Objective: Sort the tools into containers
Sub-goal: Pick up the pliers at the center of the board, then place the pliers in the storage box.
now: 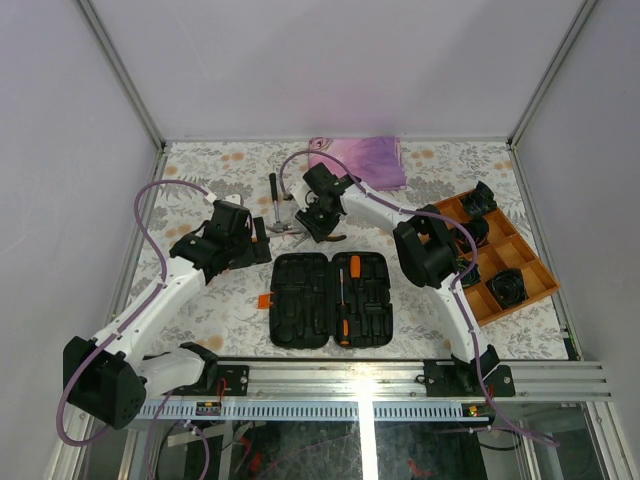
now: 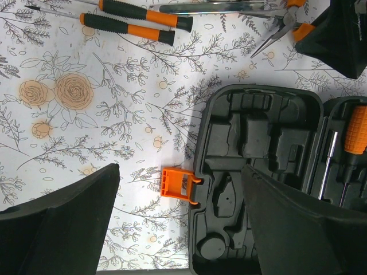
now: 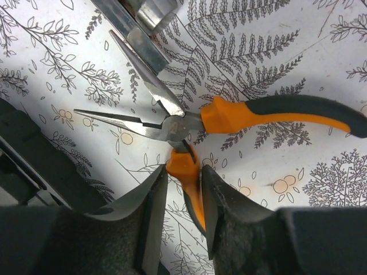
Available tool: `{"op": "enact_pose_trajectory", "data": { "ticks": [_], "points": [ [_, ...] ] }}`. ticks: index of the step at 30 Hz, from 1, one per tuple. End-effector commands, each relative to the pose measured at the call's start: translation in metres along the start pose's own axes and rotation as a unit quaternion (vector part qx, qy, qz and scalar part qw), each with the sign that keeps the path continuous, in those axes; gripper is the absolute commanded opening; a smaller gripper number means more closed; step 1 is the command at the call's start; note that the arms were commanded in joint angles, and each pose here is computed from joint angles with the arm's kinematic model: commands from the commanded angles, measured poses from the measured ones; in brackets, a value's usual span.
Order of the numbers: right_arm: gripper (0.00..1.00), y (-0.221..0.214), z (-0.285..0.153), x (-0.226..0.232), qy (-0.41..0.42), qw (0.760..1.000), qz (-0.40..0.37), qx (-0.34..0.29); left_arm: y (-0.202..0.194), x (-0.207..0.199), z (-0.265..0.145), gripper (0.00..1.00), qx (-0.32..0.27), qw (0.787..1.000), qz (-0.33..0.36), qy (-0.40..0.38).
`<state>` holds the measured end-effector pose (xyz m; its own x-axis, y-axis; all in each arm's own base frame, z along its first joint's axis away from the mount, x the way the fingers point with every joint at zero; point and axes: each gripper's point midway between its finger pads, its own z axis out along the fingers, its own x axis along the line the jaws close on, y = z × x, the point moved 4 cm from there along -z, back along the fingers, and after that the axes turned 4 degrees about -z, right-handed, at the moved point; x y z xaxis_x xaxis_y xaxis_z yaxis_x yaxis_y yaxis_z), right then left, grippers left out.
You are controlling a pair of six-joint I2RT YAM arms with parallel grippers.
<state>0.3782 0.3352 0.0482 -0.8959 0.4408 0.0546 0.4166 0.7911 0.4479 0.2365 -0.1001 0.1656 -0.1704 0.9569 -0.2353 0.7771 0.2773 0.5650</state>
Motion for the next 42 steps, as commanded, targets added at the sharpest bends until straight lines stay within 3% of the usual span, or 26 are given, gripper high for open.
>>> {"op": "enact_pose_trajectory", "data": {
  "ticks": [1, 8, 11, 17, 25, 33, 42],
  "points": [
    [0.33, -0.002, -0.009, -0.005, -0.021, 1.0, 0.003, 0.017, 0.009, 0.001, 0.001, 0.84, -0.024, 1.0, -0.003, -0.002],
    [0.07, 0.02, -0.045, -0.014, -0.084, 0.996, 0.025, -0.031, 0.013, 0.0, -0.004, 0.85, -0.037, 0.999, 0.0, -0.013],
    [0.0, 0.032, -0.072, -0.021, -0.131, 0.988, 0.046, -0.065, 0.015, -0.001, -0.009, 0.85, -0.048, 0.999, -0.002, -0.023],
    [0.0, 0.033, -0.11, -0.02, -0.178, 0.975, 0.077, -0.111, 0.019, -0.005, -0.019, 0.85, -0.066, 0.997, -0.005, -0.043],
    [0.0, 0.025, -0.154, 0.008, -0.161, 0.952, 0.169, -0.196, 0.03, -0.012, -0.046, 0.87, -0.117, 0.988, -0.014, -0.096],
    [0.0, 0.013, -0.187, 0.068, -0.109, 0.911, 0.259, -0.303, 0.045, -0.033, -0.082, 0.92, -0.169, 0.966, -0.046, -0.188],
    [0.0, 0.025, -0.202, 0.151, -0.004, 0.864, 0.34, -0.372, 0.056, -0.074, -0.095, 1.0, -0.161, 0.933, -0.088, -0.31]
  ]
}}
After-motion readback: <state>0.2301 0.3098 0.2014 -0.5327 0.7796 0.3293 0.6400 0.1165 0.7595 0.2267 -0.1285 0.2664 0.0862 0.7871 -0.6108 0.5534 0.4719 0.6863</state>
